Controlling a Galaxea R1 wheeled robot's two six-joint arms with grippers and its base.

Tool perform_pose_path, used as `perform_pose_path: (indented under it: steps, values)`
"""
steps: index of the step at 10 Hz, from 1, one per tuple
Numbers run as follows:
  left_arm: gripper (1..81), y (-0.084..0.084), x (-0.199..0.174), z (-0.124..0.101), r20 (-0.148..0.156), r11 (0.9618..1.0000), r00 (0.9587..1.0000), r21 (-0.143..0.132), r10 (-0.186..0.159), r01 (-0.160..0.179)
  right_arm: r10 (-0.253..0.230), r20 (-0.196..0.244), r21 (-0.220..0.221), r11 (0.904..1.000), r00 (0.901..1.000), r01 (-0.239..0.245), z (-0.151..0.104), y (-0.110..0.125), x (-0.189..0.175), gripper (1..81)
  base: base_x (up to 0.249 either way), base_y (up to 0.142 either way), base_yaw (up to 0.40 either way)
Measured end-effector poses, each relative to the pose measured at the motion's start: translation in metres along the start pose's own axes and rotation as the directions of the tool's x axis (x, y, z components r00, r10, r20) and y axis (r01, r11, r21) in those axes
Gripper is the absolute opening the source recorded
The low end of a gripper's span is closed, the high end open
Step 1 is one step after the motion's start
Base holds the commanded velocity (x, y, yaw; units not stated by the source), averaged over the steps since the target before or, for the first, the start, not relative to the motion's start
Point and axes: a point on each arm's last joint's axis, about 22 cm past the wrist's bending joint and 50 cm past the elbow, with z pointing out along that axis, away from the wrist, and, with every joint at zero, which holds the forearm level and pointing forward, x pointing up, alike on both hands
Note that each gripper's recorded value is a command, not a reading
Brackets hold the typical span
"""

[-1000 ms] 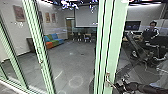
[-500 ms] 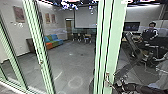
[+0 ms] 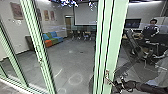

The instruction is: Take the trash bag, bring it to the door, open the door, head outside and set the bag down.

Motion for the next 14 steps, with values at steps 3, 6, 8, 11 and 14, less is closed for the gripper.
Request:
perform_pose_path:
  steps: [3,6,8,11,14]
  values:
    - [1.0,0.0,-0.021,0.001,0.046,0.9999,0.9988,0.0,-0.017,0.017,0.01,0.016,0.004,0.9999,0.9998,-0.01,0.007,-0.001,0.008,81.1,0.0,0.0,0.0]
    - [1.0,0.0,-0.016,0.001,0.039,0.9999,0.9991,0.001,-0.015,0.015,-0.012,0.027,-0.011,0.9999,0.9996,0.012,0.001,-0.002,0.008,81.1,0.0,0.0,0.0]
    - [1.0,-0.001,-0.021,0.0,0.047,0.9998,0.9987,0.0,-0.018,0.018,-0.031,0.029,-0.031,0.999,0.9991,0.032,-0.004,-0.004,0.013,81.1,0.0,0.0,0.0]
    - [1.0,-0.008,-0.038,-0.002,0.07,0.9996,0.9972,0.011,-0.028,0.027,-0.035,0.009,-0.028,0.999,0.9993,0.036,-0.005,-0.007,0.023,81.1,0.0,0.0,0.0]
    - [1.0,-0.008,-0.039,-0.002,0.072,0.9996,0.997,0.01,-0.028,0.027,-0.037,0.009,-0.028,0.9989,0.9993,0.037,-0.004,-0.007,0.023,81.1,0.022,0.0,0.0]
